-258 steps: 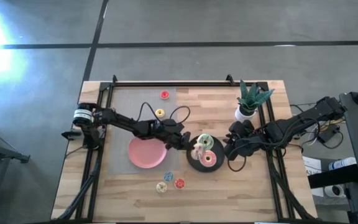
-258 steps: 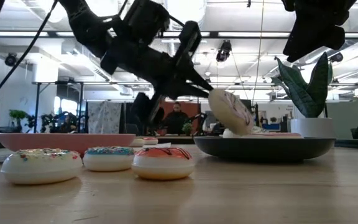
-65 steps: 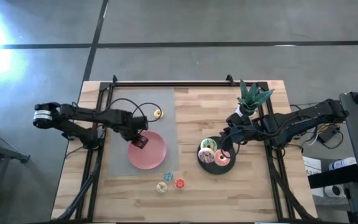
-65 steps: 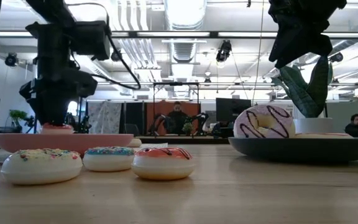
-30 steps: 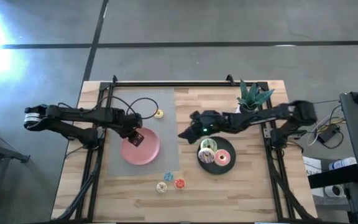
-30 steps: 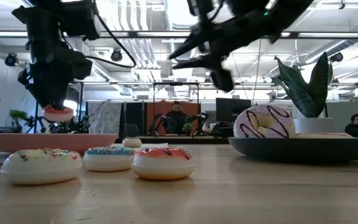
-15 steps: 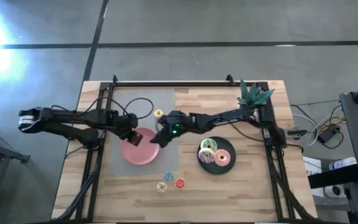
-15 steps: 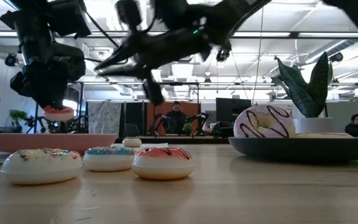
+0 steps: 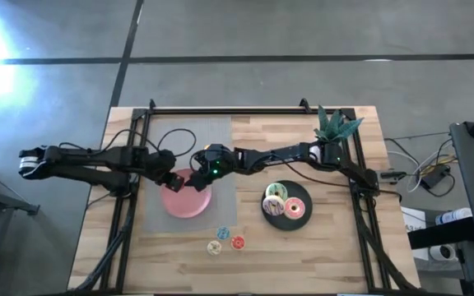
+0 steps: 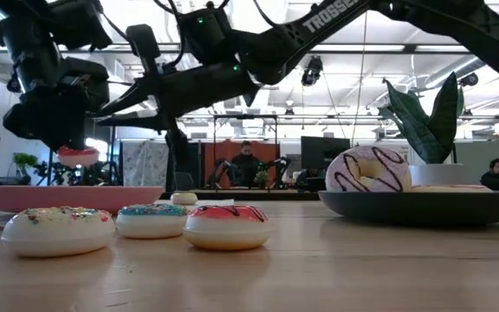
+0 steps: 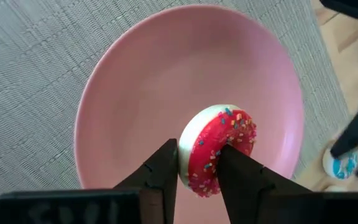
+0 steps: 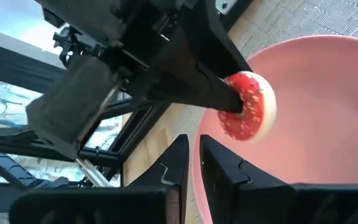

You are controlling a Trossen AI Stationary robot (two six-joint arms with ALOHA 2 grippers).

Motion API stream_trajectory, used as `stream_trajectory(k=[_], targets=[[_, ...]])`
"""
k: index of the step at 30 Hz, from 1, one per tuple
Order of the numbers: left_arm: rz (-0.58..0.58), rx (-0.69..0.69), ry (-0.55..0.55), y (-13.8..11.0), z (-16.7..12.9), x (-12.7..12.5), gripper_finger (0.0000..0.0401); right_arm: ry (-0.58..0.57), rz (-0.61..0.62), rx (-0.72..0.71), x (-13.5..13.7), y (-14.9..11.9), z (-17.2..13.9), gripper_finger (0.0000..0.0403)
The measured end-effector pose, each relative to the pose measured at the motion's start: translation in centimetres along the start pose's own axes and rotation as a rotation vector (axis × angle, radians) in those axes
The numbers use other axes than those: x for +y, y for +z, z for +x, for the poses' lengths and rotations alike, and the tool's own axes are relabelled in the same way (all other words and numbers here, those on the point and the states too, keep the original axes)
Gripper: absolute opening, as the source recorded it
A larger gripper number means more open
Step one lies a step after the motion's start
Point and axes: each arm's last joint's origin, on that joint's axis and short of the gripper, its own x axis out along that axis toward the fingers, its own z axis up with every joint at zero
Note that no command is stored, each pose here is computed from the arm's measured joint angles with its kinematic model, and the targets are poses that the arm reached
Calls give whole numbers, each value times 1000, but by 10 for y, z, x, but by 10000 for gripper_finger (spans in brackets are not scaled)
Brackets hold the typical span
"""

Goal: Pick & Place donuts
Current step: Put the small red donut on the pink plate

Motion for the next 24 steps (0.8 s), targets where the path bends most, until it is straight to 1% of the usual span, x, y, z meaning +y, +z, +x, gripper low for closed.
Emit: stream_trajectory(k=[4, 7, 11, 15, 17, 18, 19, 24], targets=[[-3, -16, -70, 0, 6, 0, 80, -4, 9, 6, -7, 0, 7, 33], [-16, -3, -53, -3, 10, 4, 81, -13, 23, 17, -10, 0, 7, 33], [-11, -5, -67, -3, 9, 2, 85, -15, 16, 15, -11, 1, 6, 33], [71, 9, -114, -1, 6, -2, 101, -19, -1, 27, -13, 1, 6, 34], [128, 9, -124, -2, 5, -3, 106, -10, -11, 39, -13, 1, 6, 34], [157, 9, -149, -1, 5, -4, 107, -10, -13, 41, -13, 1, 6, 34], [168, 3, -167, -1, 4, -6, 107, -15, -12, 44, -13, 1, 5, 34], [199, -9, -183, -1, 3, -7, 108, -51, -16, 67, -19, -1, 4, 34]])
